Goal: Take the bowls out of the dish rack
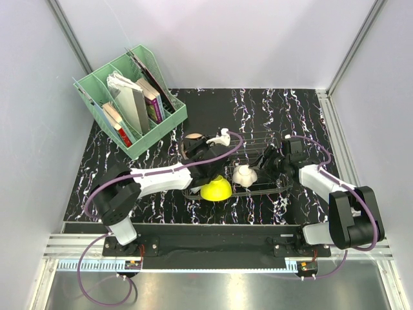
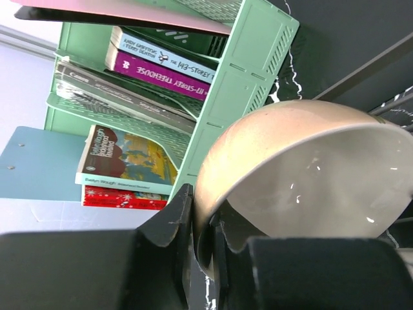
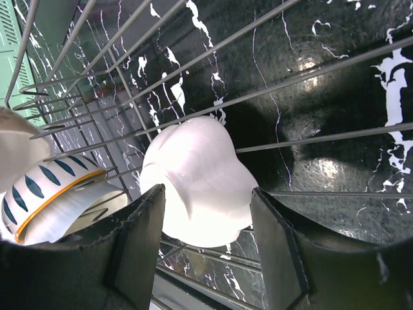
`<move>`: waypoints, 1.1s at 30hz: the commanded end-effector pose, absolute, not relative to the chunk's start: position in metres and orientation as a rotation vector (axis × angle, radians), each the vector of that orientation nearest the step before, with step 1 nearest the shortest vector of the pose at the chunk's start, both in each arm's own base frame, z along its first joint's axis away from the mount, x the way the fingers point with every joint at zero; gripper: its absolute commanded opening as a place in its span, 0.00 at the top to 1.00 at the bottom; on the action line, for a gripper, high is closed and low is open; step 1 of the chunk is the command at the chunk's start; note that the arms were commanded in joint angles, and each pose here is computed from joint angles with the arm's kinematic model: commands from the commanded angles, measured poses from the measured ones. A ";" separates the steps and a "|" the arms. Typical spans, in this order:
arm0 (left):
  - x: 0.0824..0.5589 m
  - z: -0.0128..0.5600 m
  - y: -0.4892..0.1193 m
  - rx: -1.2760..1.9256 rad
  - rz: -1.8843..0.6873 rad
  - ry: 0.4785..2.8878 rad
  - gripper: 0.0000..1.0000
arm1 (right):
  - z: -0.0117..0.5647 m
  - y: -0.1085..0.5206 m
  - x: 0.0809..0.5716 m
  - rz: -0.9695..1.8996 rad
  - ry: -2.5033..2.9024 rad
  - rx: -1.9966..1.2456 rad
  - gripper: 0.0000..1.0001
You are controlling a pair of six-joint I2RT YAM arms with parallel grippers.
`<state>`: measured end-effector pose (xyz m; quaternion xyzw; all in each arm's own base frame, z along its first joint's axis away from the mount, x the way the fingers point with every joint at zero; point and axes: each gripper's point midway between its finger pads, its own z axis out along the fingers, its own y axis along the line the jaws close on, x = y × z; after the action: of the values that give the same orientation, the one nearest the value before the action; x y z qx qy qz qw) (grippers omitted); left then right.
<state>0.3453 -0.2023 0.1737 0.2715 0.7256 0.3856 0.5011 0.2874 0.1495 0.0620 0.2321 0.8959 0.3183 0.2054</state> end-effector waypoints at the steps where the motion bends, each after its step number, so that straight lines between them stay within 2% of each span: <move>1: 0.344 0.226 -0.204 0.493 0.829 1.698 1.00 | 0.041 0.145 0.263 0.819 2.603 0.802 0.37; 12: 0.346 0.254 -0.201 0.401 0.784 1.679 1.00 | 0.054 0.152 0.267 0.856 2.567 0.770 0.33; 13: 0.346 0.258 -0.200 0.385 0.777 1.678 1.00 | 0.061 0.154 0.269 0.872 2.550 0.752 0.29; 16: 0.347 0.269 -0.195 0.325 0.720 1.695 1.00 | 0.083 0.158 0.274 0.895 2.516 0.696 0.26; 22: 0.347 0.285 -0.191 0.257 0.645 1.713 1.00 | 0.133 0.155 0.288 0.879 2.420 0.640 0.25; 33: 0.338 0.311 -0.166 0.100 0.510 1.741 1.00 | 0.181 0.166 0.302 0.953 2.353 0.557 0.25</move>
<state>0.3410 -0.1811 0.2550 0.1457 0.7612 0.2841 0.5644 0.2971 0.1604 0.1559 0.2267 0.8777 0.3390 0.2516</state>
